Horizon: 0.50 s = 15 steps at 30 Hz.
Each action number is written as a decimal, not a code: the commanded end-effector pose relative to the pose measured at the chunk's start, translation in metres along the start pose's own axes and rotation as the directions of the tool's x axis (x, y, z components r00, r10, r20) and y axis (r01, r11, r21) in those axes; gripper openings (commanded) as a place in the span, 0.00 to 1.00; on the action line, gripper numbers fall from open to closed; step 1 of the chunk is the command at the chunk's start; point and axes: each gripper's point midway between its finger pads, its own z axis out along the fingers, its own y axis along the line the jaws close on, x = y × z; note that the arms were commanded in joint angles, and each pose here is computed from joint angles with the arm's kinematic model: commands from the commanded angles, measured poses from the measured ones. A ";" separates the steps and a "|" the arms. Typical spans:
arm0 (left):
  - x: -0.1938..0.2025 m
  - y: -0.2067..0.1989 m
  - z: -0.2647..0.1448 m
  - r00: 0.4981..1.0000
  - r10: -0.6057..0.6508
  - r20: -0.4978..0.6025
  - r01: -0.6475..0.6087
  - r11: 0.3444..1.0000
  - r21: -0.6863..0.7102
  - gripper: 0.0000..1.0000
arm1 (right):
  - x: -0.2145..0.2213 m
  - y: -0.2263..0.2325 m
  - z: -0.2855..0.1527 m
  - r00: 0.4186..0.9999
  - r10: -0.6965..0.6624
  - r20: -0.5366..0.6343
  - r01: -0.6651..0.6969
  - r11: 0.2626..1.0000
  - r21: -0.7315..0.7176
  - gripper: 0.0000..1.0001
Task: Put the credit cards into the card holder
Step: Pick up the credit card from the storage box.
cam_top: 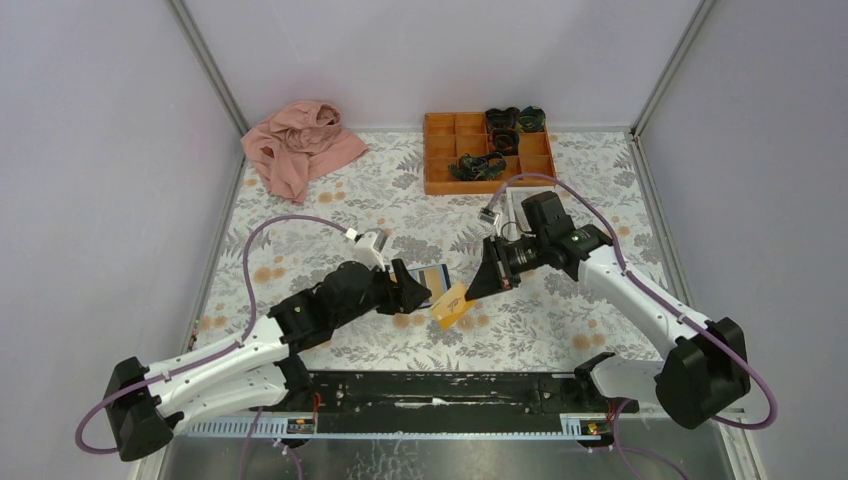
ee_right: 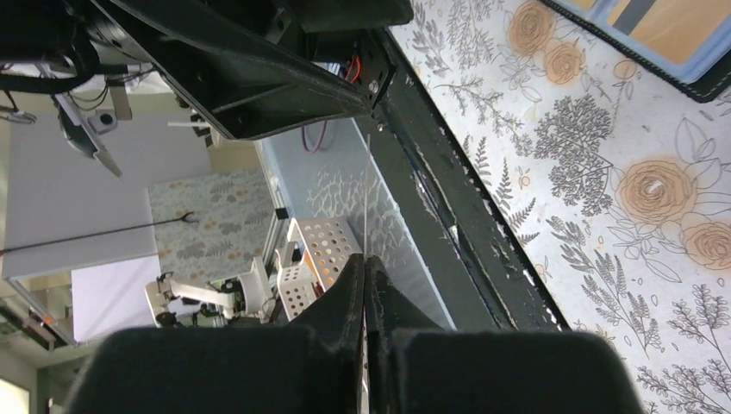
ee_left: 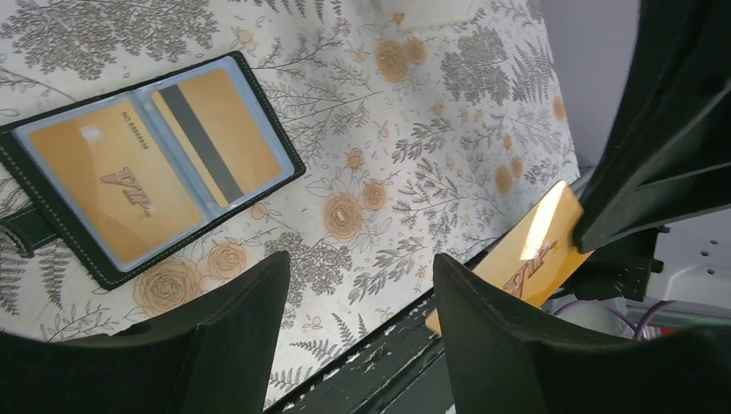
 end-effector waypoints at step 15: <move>0.010 -0.035 -0.008 0.996 0.036 -0.082 -0.013 0.963 0.270 0.58 | 0.010 0.008 0.021 0.993 -0.016 -0.114 0.001 0.992 -0.130 0.00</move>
